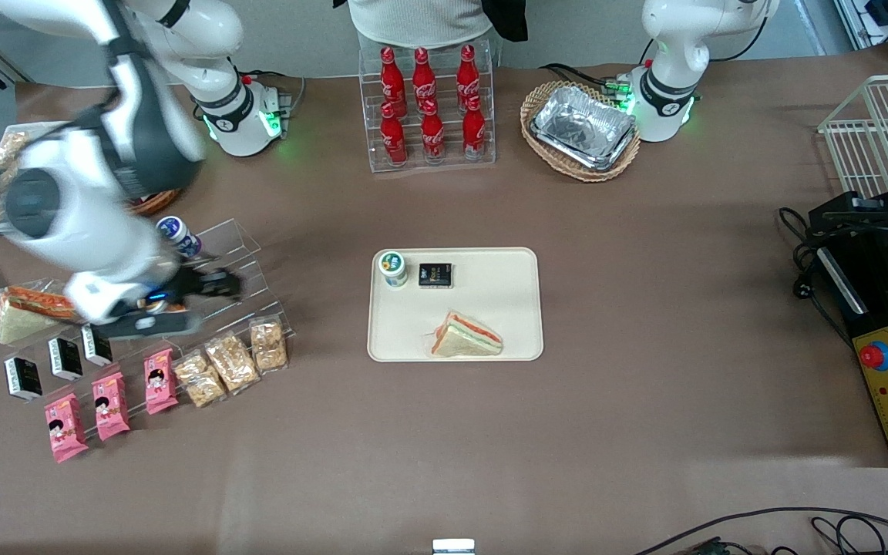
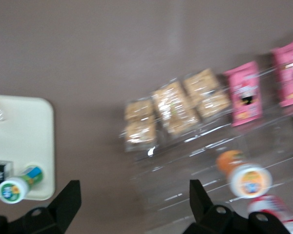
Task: Place green gum on tray
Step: 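Open the right gripper to release the bottle and withdraw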
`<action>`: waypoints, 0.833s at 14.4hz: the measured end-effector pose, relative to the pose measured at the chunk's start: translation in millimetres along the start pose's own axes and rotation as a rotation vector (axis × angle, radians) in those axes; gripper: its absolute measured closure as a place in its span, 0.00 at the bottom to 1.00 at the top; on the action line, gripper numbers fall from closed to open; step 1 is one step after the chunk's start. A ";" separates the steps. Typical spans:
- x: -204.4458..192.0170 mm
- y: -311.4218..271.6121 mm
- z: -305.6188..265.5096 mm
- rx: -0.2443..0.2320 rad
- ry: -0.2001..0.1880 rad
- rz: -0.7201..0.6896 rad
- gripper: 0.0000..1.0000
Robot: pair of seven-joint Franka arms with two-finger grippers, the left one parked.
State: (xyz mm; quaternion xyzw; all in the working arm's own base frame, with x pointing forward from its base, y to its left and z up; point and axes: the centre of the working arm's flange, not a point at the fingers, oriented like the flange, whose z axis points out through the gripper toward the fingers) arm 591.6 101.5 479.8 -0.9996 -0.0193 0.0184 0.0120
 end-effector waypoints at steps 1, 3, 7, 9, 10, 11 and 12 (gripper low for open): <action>4.9 29.5 -11.7 0.002 0.009 0.002 0.00; 8.5 78.9 -33.6 0.004 0.020 0.006 0.00; 2.5 120.3 -69.4 0.007 -0.006 0.046 0.00; -1.0 125.9 -83.9 0.007 -0.018 0.056 0.00; -2.2 128.9 -87.9 0.006 -0.021 0.061 0.00; -2.6 131.2 -90.3 0.006 -0.021 0.065 0.00; -2.9 132.1 -91.4 0.006 -0.022 0.067 0.00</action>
